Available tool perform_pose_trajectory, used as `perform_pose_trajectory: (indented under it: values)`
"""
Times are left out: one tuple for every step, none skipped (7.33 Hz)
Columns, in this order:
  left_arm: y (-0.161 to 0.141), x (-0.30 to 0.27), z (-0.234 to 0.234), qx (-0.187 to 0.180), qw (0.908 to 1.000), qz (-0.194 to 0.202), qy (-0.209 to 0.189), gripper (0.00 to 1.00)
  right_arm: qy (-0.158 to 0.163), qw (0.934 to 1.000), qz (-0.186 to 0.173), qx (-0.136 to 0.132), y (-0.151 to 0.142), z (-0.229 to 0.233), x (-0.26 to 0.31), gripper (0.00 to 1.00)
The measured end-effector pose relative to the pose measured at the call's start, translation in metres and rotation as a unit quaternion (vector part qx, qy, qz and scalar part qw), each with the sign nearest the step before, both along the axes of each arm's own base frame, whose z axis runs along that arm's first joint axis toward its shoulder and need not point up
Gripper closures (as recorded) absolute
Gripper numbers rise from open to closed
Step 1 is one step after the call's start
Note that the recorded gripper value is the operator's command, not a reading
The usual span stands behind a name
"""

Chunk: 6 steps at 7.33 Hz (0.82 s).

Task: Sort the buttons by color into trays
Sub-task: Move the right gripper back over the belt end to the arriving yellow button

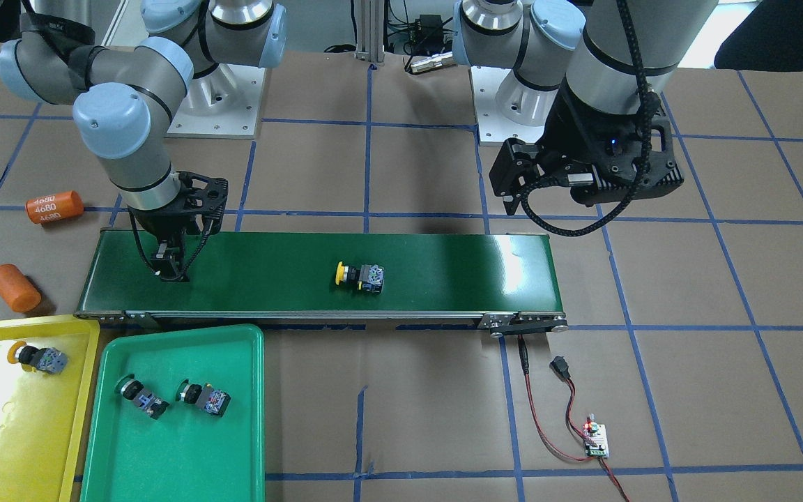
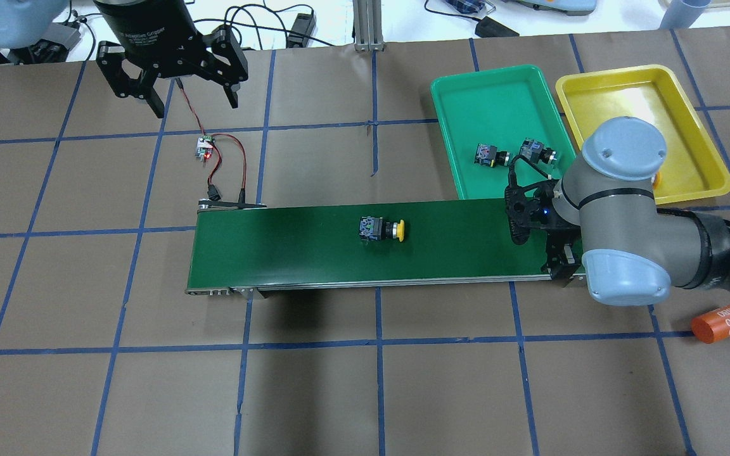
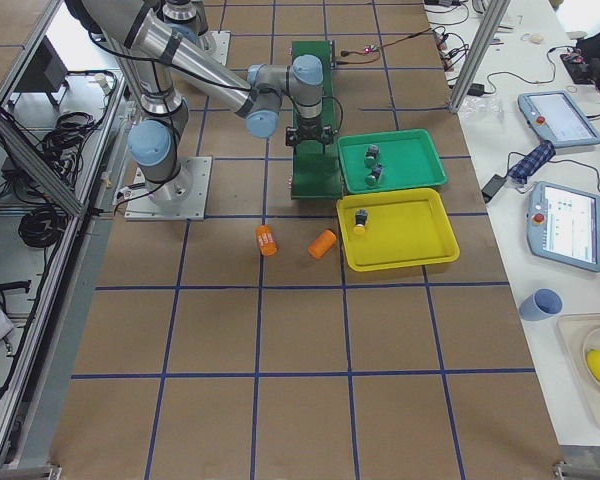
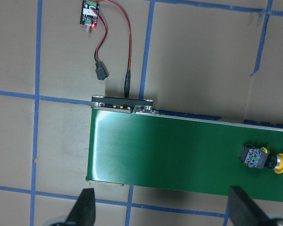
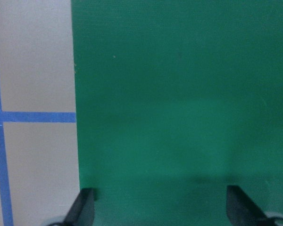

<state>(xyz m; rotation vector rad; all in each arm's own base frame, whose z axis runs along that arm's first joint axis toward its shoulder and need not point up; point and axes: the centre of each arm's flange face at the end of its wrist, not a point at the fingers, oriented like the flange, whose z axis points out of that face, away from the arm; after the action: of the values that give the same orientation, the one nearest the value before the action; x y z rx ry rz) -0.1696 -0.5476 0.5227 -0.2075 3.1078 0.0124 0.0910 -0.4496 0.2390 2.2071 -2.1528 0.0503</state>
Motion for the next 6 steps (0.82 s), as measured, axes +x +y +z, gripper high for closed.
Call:
perform_pose_trajectory:
  values:
    - [0.0, 0.0, 0.0, 0.0, 1.0, 0.0, 0.0, 0.0, -0.001, 1.0, 0.0, -0.001, 0.0, 0.0, 0.001, 0.0]
    - [0.0, -0.001, 0.0, 0.0, 1.0, -0.001, 0.0, 0.0, -0.001, 1.0, 0.0, -0.002, -0.002, -0.001, 0.001, 0.0]
    - [0.004, -0.001, 0.002, -0.002, 1.0, -0.004, 0.001, 0.0, 0.0, 1.0, 0.0, -0.003, -0.004, 0.0, 0.002, 0.0]
    - [0.01, 0.0, 0.007, -0.005, 0.9999, -0.009, 0.002, 0.0, 0.0, 1.0, 0.003, -0.004, -0.006, 0.0, 0.006, 0.0]
    - [0.019, 0.002, 0.01, 0.001, 0.9998, -0.018, 0.002, 0.0, 0.0, 1.0, 0.007, -0.004, -0.011, 0.0, 0.011, 0.0]
    - [0.031, 0.006, 0.013, 0.015, 0.9993, -0.034, 0.001, 0.0, -0.001, 1.0, 0.009, -0.004, -0.016, -0.001, 0.017, 0.0]
